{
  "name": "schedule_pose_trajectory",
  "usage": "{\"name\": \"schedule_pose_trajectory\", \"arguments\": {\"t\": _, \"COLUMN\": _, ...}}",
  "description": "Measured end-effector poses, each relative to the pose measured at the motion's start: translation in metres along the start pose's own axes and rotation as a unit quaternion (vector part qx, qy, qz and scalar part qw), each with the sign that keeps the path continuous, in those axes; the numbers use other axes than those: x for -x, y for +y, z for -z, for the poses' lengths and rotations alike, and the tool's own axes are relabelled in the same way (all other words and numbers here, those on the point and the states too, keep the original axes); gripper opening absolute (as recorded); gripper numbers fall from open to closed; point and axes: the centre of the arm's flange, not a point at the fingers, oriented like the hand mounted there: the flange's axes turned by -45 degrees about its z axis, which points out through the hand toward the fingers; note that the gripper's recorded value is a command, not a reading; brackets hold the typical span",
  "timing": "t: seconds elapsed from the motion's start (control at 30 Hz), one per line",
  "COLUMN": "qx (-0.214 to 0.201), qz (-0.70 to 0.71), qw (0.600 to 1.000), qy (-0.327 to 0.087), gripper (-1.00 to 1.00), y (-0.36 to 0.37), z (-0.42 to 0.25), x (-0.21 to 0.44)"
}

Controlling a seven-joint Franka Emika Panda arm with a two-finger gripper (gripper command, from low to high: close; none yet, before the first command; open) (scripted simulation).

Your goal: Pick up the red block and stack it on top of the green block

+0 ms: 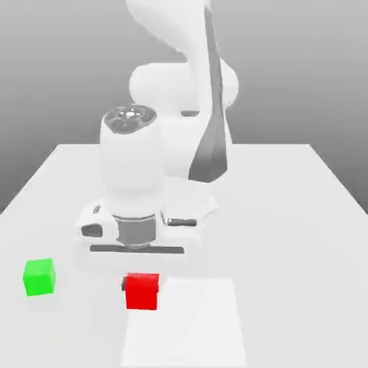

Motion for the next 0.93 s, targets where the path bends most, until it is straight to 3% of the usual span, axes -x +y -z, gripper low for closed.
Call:
{"name": "schedule_pose_trajectory", "arguments": {"t": 0.53, "qx": -0.005, "qz": -0.298, "qw": 0.954, "qy": -0.002, "gripper": -1.0, "y": 0.212, "z": 0.018, "x": 0.091}}
{"name": "schedule_pose_trajectory", "arguments": {"t": 0.8, "qx": -0.006, "qz": -0.268, "qw": 0.963, "qy": -0.002, "gripper": -1.0, "y": 0.19, "z": -0.031, "x": 0.075}}
{"name": "schedule_pose_trajectory", "arguments": {"t": 0.83, "qx": -0.005, "qz": -0.269, "qw": 0.963, "qy": -0.003, "gripper": 1.0, "y": 0.19, "z": -0.038, "x": 0.076}}
{"name": "schedule_pose_trajectory", "arguments": {"t": 0.93, "qx": -0.005, "qz": -0.269, "qw": 0.963, "qy": -0.003, "gripper": 1.0, "y": 0.19, "z": -0.038, "x": 0.076}}
